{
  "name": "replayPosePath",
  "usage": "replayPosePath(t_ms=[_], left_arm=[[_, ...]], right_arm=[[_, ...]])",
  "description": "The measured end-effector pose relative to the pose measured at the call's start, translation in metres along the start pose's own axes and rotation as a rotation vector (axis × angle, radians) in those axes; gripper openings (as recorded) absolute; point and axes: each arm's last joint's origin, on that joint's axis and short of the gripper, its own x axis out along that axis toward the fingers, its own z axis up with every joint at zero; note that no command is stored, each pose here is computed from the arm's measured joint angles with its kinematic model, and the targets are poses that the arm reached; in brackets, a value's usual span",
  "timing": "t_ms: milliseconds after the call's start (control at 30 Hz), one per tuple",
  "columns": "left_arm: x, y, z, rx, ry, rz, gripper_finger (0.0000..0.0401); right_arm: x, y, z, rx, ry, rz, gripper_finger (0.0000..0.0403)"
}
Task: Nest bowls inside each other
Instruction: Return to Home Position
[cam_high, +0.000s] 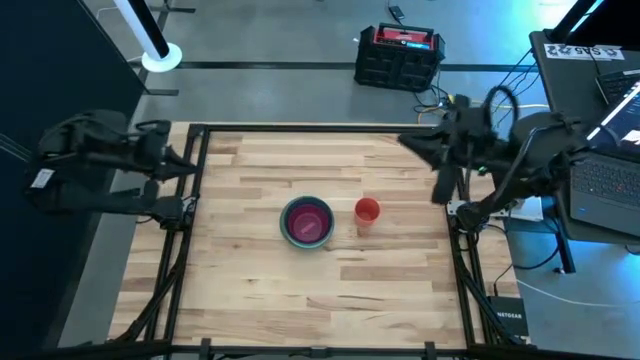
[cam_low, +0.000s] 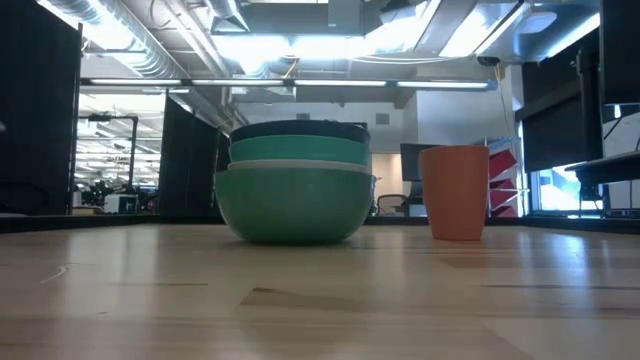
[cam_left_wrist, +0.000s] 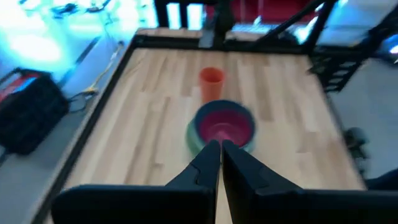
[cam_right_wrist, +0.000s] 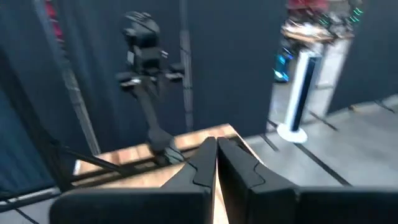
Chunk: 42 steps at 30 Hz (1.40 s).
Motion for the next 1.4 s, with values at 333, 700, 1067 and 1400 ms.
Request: replayPosePath(t_ms=[333, 700, 1067, 1400], left_arm=[[-0.029, -0.005, -0.013, -0.043, -0.096, -0.065, 0.0], [-0.028, -0.005, -0.011, -0.018, -0.119, -0.063, 0.0], [-0.028, -0.004, -0.011, -0.026, -0.116, -0.043, 0.0], [-0.028, -0.003, -0.011, -0.039, -0.116, -0.015, 0.0]], right_arm=[[0.076, 0.053, 0.001, -0.043, -0.145, 0.255, 0.0], [0.176, 0.065, -0.026, -0.047, -0.155, 0.483, 0.0], [0.099, -0.005, 0.003, -0.063, -0.053, 0.338, 0.0], [-0.017, -0.057, 0.019, -0.048, -0.103, 0.196, 0.0]])
